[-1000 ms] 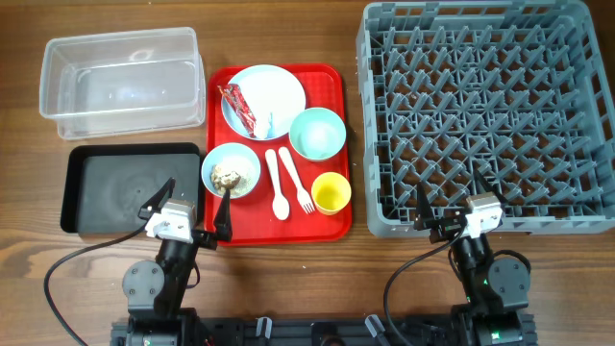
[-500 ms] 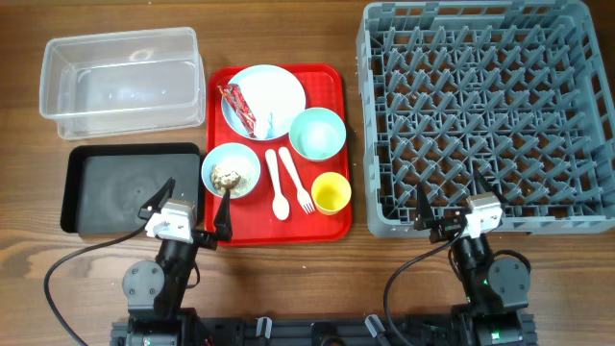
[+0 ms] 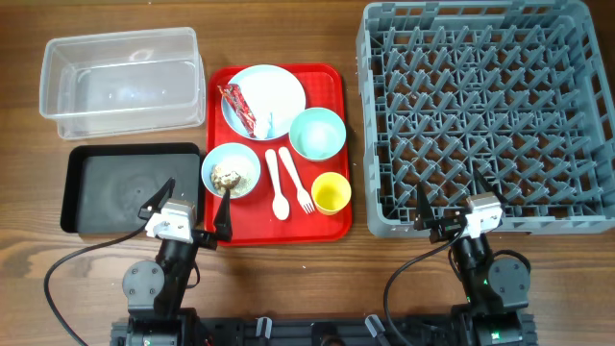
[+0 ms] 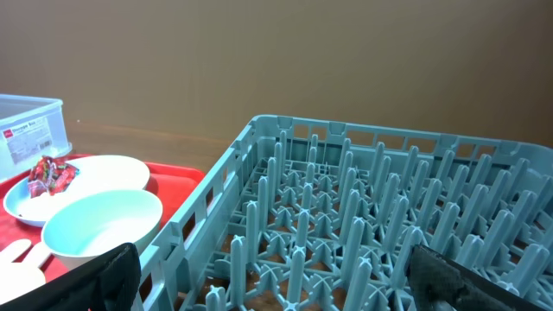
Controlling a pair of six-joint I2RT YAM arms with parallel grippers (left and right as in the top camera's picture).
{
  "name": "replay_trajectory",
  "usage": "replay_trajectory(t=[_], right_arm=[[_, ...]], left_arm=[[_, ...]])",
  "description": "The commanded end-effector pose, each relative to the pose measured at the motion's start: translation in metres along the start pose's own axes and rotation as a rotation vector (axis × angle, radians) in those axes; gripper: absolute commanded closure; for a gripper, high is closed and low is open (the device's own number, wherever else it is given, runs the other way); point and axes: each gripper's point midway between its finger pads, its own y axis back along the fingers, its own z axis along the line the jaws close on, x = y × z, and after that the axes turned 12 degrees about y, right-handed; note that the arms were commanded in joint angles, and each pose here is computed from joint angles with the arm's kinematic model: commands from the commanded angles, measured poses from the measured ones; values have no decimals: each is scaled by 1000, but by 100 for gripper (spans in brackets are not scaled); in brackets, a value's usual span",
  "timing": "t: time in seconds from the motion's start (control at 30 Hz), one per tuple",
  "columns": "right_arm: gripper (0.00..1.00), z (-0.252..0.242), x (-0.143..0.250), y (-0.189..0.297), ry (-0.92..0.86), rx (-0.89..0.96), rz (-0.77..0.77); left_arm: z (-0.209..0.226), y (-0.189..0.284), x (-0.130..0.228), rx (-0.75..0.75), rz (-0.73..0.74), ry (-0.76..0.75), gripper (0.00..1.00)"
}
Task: Sort waste into correct bins and load items into the dishwasher rack
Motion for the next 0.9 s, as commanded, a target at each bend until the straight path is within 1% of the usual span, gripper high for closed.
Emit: replay_trajectory(t=[0.0, 0.53, 0.57, 0.6, 0.63, 0.67, 0.7, 0.8, 0.87], right_arm=[[0, 1, -2, 0, 19, -9, -10], [0, 2, -1, 0, 9, -13, -8], [0, 2, -2, 0, 8, -12, -9], [0, 2, -2, 0, -27, -13, -9], [0, 1, -1, 0, -122, -10, -6], [0, 1, -1, 0, -179, -11, -3], [0, -2, -4, 1, -226, 5, 2], [0, -8, -13, 2, -242, 21, 25], [0, -9, -19, 1, -279, 10, 97]], left_arm=[[0, 0, 2, 1, -2, -20, 0], [0, 0, 2, 1, -3, -19, 0], [0, 0, 2, -1, -4, -8, 0], [5, 0, 2, -24, -6, 47, 0], [8, 0, 2, -42, -7, 142, 0], [8, 0, 3, -47, 7, 198, 0], [8, 1, 5, -54, 27, 221, 0], [12, 5, 2, -111, 106, 241, 0], [12, 6, -5, -153, 197, 256, 0]])
